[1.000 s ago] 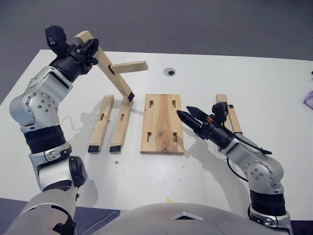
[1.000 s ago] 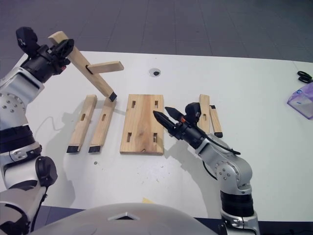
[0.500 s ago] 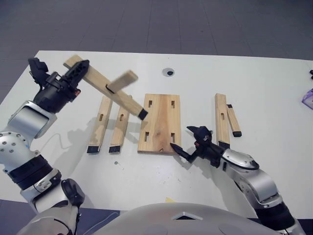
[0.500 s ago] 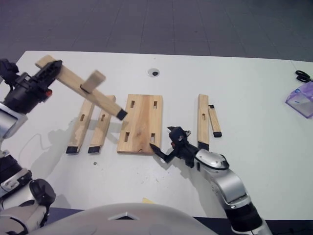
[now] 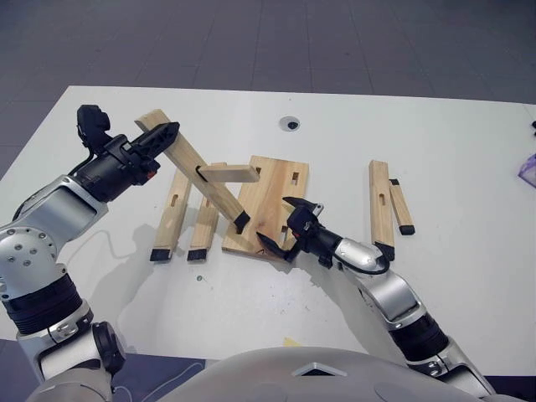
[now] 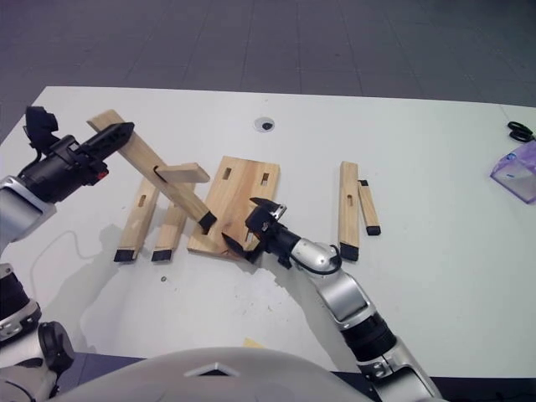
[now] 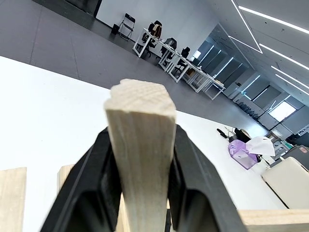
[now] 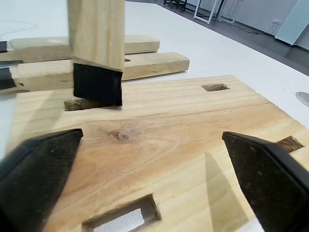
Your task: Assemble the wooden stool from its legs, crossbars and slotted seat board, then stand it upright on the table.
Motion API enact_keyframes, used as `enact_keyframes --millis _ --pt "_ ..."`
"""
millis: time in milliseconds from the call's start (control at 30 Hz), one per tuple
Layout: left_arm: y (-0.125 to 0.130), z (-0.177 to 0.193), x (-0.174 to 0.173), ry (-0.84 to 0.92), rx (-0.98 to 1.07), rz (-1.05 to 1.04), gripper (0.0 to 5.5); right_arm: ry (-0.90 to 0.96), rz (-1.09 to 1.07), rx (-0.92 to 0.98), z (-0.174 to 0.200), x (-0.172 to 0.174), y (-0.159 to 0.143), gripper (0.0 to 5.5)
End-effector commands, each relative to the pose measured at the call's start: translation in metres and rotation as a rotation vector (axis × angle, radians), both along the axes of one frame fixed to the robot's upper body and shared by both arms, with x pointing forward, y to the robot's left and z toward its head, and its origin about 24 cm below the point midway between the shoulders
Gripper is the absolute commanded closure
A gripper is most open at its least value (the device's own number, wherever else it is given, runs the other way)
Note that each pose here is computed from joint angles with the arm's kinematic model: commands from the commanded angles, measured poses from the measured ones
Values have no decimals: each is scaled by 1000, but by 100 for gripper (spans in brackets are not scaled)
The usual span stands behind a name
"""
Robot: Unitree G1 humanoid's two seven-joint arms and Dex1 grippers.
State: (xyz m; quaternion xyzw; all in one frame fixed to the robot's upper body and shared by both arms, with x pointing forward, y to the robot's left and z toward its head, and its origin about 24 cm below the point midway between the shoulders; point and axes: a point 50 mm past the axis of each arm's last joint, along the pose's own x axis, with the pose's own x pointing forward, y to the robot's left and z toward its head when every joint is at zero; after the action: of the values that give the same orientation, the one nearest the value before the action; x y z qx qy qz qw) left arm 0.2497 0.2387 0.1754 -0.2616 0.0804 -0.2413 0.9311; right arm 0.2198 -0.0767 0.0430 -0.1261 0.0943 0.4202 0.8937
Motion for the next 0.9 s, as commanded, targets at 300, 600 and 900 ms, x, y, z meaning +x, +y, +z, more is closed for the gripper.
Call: enact_keyframes --millis 300,600,900 --pt "-7 -10 -16 39 126 -44 446 36 -164 -170 -28 6 -18 10" --pt "-25 -8 -25 42 96 -86 446 85 -232 -178 -38 2 -24 10" --pt "-44 -15 3 -40 204 -100 446 270 -459 -227 -64 55 -55 10"
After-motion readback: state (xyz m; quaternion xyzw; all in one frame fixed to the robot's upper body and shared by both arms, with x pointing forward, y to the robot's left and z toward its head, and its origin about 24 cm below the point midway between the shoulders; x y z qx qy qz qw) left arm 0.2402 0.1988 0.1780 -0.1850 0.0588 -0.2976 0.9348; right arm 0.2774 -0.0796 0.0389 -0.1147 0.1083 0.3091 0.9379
